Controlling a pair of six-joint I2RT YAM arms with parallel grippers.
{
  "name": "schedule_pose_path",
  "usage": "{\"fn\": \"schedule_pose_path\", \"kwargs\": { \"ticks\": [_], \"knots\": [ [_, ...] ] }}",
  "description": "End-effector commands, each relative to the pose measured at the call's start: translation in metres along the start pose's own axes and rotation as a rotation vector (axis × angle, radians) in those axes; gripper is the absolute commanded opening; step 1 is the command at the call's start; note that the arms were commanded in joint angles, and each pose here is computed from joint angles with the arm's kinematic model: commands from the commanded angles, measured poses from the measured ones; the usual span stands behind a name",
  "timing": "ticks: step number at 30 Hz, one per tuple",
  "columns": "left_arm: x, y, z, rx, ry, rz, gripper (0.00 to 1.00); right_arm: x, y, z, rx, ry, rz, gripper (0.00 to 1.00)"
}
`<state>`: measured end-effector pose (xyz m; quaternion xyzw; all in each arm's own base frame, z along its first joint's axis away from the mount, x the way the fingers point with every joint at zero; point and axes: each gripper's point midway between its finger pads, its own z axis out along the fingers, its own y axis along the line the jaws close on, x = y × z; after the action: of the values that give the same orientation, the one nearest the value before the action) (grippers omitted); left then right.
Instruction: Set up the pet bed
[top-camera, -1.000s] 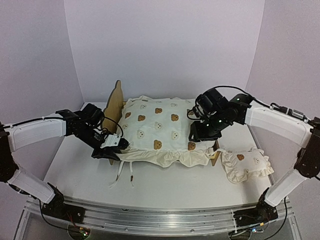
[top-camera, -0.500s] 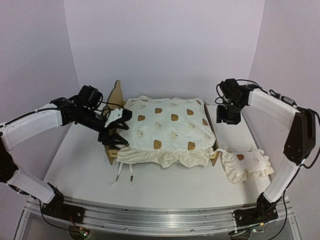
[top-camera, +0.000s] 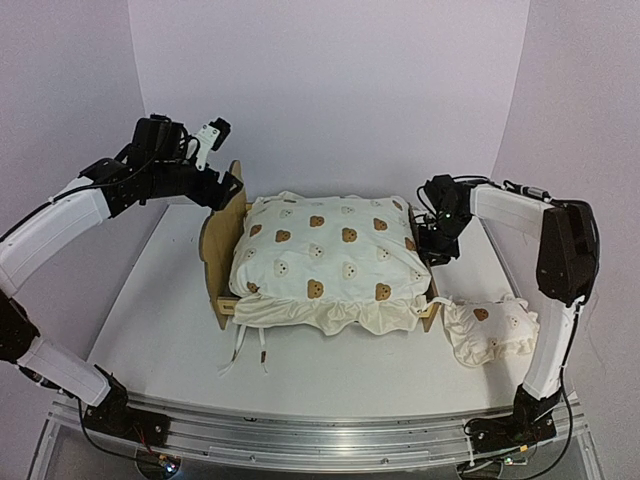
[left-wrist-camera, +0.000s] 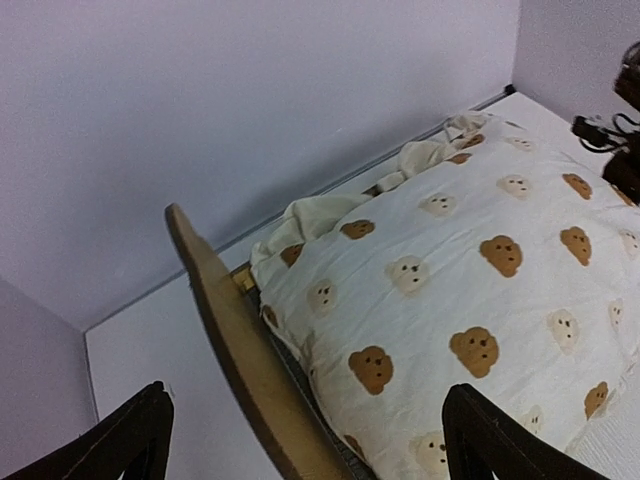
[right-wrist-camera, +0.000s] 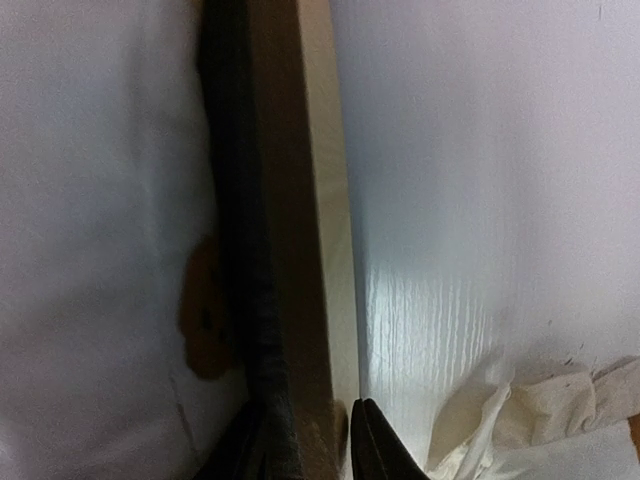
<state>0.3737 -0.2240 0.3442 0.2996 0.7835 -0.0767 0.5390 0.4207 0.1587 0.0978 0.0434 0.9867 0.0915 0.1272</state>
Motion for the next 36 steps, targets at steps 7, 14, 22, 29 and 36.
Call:
{"fn": "schedule_pose_path", "kwargs": {
  "ticks": [7,14,22,29,36],
  "knots": [
    [0.047,0.041,-0.004,-0.158,0.180,-0.215,0.96,0.067,0.014,-0.026,0.099,-0.013,-0.019,0.15],
    [0.047,0.062,-0.009,-0.190,0.159,-0.155,0.96,0.129,0.058,-0.040,0.138,-0.081,-0.032,0.20],
    [0.035,0.007,-0.022,0.147,0.106,-0.012,0.90,0.189,0.104,-0.066,0.054,0.059,-0.199,0.43],
    [0.077,-0.104,-0.090,0.827,0.106,0.086,0.77,0.139,0.057,-0.125,0.025,0.008,-0.215,0.53],
    [0.172,-0.127,-0.098,0.895,0.274,0.100,0.67,0.041,0.038,-0.133,0.035,-0.095,-0.267,0.56]
  ]
}}
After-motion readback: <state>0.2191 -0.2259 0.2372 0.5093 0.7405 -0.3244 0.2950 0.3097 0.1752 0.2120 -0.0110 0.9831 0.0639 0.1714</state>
